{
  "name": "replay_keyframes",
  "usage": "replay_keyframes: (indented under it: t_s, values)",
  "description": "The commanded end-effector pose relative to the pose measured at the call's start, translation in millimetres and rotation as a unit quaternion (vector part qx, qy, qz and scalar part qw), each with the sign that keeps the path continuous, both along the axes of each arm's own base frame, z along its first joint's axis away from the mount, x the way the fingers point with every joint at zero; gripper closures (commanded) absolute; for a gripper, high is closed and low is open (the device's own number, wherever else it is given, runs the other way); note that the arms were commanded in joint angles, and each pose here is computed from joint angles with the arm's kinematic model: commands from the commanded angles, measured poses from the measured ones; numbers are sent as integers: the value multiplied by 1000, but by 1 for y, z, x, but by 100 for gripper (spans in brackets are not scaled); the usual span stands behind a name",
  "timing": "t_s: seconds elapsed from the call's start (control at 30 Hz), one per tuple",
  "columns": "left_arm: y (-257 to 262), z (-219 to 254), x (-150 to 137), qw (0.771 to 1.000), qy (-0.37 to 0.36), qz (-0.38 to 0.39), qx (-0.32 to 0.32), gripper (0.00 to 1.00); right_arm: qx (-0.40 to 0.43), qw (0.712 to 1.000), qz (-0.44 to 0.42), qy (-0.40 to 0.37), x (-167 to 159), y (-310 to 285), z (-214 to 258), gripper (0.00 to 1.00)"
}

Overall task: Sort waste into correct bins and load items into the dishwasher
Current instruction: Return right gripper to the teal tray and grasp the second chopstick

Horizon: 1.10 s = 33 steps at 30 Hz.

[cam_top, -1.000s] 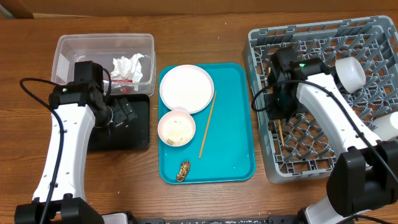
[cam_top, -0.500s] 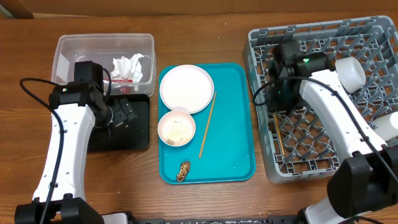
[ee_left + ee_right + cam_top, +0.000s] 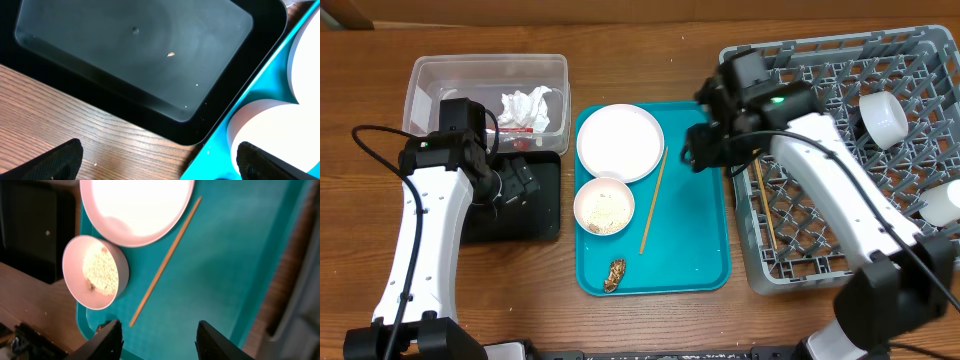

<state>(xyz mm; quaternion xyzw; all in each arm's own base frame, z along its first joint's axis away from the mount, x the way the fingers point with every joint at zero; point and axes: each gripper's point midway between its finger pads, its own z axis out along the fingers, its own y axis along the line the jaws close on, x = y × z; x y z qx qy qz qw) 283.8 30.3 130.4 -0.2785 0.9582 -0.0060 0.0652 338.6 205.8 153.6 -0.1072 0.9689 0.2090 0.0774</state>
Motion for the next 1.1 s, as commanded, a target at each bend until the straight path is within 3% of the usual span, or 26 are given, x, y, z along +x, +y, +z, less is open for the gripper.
replay_keyframes:
  t_s: [0.0, 0.33, 0.83, 0.97, 1.07]
  values:
    - [0, 7, 2, 1000, -12, 8, -2, 0, -13, 998, 1, 56, -13, 21, -34, 50]
    - [0, 7, 2, 1000, -12, 8, -2, 0, -81, 989, -13, 124, -30, 47, -104, 49]
    - [0, 7, 2, 1000, -12, 8, -2, 0, -168, 978, -32, 123, -31, 42, -159, 49]
    - [0, 7, 2, 1000, -12, 8, -2, 0, -185, 972, -32, 138, -37, 36, -164, 62]
    - [0, 7, 2, 1000, -12, 8, -2, 0, -203, 967, -40, 146, -42, 28, -164, 66]
